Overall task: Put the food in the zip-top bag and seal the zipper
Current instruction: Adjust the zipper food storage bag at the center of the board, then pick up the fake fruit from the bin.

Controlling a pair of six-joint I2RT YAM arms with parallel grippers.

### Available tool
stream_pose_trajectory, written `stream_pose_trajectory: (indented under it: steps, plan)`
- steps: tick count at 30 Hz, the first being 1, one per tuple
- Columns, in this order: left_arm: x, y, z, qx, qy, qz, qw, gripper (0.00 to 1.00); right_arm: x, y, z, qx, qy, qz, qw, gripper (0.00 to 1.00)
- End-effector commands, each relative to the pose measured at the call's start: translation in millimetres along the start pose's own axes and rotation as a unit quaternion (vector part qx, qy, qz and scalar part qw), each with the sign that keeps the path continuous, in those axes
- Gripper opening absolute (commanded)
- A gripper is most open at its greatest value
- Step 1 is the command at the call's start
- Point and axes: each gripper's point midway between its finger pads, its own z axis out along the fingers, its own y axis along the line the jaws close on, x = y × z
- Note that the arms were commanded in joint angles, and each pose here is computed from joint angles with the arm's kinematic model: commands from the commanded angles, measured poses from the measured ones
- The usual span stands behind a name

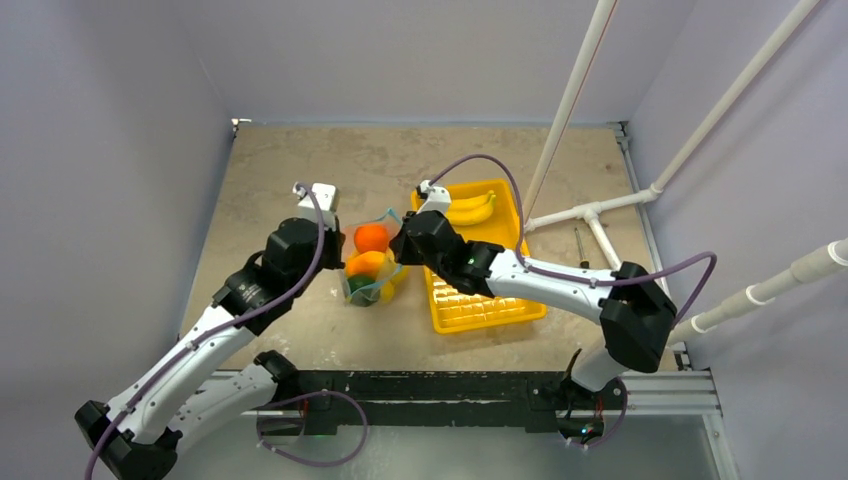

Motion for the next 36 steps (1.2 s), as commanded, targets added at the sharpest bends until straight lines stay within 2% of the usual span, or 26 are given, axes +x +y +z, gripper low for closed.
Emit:
stream_pose_trajectory:
  steps: [1,6,11,15,24,33,36]
  plan:
    - [-33.5,-2.7,-15.7,0.017,-0.062,-0.021,0.998,0.0,-36.3,26.8,-11.9,-0.035,-0.041,0.01,0.999,0.0]
    - [-34.9,-2.0,-17.4,0.017,-0.066,-0.022,0.997,0.0,-57.4,28.4,-21.5,-0.019,-0.066,0.013,0.998,0.01]
    - [-33.9,-3.2,-16.6,0.019,-0.063,-0.02,0.998,0.0,-72.6,24.7,-37.5,-0.008,-0.084,0.016,0.996,0.33]
    - [-34.6,-3.3,-17.3,0.02,-0.064,-0.021,0.998,0.0,-83.0,15.2,-47.2,0.016,-0.098,0.018,0.995,0.47]
    - [-35.4,-3.2,-18.1,0.021,-0.066,-0.021,0.997,0.0,-98.6,-46.0,-60.4,0.091,-0.124,0.055,0.987,0.65]
    - [-35.2,-3.7,-18.4,0.023,-0.066,-0.022,0.997,0.0,-85.7,-112.6,-54.1,0.161,-0.137,0.101,0.972,0.79]
    - [-36.6,-3.9,-19.9,0.025,-0.069,-0.023,0.997,0.0,-82.1,-134.6,-45.8,0.178,-0.137,0.105,0.969,0.8]
